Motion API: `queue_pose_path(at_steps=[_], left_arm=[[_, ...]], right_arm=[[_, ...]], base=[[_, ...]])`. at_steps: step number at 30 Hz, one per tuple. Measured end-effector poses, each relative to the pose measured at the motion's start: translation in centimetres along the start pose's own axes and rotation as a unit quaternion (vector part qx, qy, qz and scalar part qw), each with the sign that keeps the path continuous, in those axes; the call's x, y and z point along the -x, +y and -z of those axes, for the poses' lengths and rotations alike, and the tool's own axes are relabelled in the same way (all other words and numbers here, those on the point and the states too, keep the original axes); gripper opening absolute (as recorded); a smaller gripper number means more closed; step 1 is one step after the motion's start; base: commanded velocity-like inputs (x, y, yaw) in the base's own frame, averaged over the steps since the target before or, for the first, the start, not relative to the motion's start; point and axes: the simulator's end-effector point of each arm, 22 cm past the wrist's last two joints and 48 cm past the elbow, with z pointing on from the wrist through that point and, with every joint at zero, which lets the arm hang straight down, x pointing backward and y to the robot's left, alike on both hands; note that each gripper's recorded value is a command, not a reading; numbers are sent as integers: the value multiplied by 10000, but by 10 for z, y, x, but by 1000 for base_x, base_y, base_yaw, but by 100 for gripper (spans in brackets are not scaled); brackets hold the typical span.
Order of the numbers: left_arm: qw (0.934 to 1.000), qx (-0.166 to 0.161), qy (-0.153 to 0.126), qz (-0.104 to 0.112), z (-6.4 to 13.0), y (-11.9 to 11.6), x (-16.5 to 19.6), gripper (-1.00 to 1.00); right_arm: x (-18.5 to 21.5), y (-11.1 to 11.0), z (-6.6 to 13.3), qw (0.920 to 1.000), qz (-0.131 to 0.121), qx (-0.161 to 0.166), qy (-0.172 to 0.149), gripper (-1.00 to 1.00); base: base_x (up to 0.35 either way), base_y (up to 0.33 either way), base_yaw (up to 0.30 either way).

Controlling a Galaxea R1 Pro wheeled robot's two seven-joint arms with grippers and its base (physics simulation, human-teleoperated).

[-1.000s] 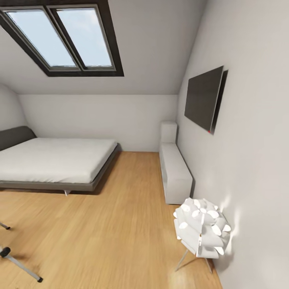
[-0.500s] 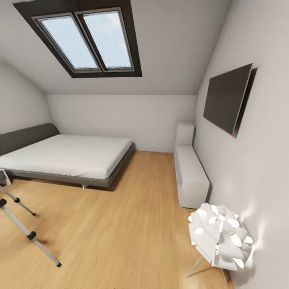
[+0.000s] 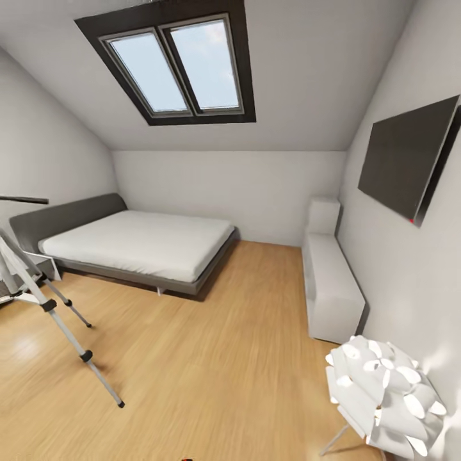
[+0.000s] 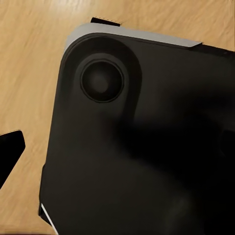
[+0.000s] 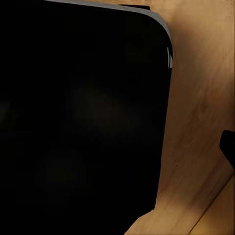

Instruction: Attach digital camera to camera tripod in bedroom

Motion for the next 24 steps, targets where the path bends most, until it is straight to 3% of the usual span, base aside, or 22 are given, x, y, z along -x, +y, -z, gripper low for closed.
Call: queue_pose_path(at_steps=[8, 24], left_arm=[[10000, 2, 0, 1, 0, 0, 0, 100], [10000, -11, -5, -5, 0, -2, 0, 100]], right_arm=[[0, 0, 0, 10000, 0, 0, -3, 100], [0, -2, 0, 10000, 6, -2, 0, 100]], base=[[0, 0, 230], [0, 0, 14]])
